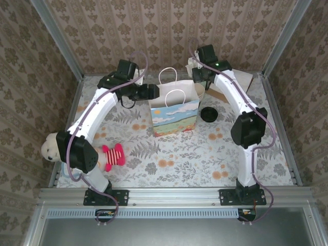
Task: Pack the takeout coffee
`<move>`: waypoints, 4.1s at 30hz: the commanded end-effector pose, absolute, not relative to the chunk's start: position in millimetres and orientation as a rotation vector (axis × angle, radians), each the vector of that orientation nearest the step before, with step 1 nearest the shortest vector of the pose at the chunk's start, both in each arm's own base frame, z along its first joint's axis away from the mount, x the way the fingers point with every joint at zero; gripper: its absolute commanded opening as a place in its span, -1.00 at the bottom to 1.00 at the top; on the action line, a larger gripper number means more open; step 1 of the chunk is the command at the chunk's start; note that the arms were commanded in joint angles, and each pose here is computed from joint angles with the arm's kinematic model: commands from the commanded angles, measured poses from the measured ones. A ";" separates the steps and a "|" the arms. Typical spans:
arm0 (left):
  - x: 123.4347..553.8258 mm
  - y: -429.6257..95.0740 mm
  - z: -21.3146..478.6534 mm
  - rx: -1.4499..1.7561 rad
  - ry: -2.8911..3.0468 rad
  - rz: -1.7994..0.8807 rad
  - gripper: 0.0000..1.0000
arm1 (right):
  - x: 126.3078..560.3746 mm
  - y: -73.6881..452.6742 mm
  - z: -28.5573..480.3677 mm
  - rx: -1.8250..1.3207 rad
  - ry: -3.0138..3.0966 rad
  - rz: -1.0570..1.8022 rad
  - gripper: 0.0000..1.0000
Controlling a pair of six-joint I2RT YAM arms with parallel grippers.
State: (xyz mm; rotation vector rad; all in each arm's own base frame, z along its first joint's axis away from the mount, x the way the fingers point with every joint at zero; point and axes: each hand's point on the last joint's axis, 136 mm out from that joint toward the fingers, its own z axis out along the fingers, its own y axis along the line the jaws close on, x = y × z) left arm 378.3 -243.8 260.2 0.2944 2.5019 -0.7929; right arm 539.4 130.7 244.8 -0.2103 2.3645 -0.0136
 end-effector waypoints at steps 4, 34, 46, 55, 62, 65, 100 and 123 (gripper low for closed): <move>399.2 -260.6 278.8 0.328 2.395 -0.900 0.48 | 506.9 116.0 329.8 -0.194 2.190 0.032 -0.96; 385.4 -199.6 338.7 0.198 2.114 -0.701 1.00 | 327.7 141.7 449.1 -0.303 1.954 0.579 -1.00; 381.1 -210.7 326.8 0.236 2.144 -0.778 1.00 | 362.0 215.4 382.4 -0.382 2.113 0.915 -0.89; 386.4 -209.7 313.1 0.236 2.167 -0.760 1.00 | 398.5 188.3 376.2 -0.295 2.175 0.874 0.16; 396.3 -203.9 311.8 0.219 2.122 -0.720 1.00 | 448.4 27.9 329.3 0.129 2.205 0.511 0.43; 397.8 -205.7 314.0 0.228 2.064 -0.730 1.00 | 480.4 -49.9 265.7 0.351 2.293 0.289 0.60; 399.9 -199.7 290.3 0.255 2.024 -0.651 1.00 | 559.8 -127.7 52.7 0.594 2.674 -0.093 -0.04; 399.6 -201.9 285.4 0.290 2.040 -0.646 1.00 | 562.6 -122.9 105.4 0.432 2.603 -0.272 -0.73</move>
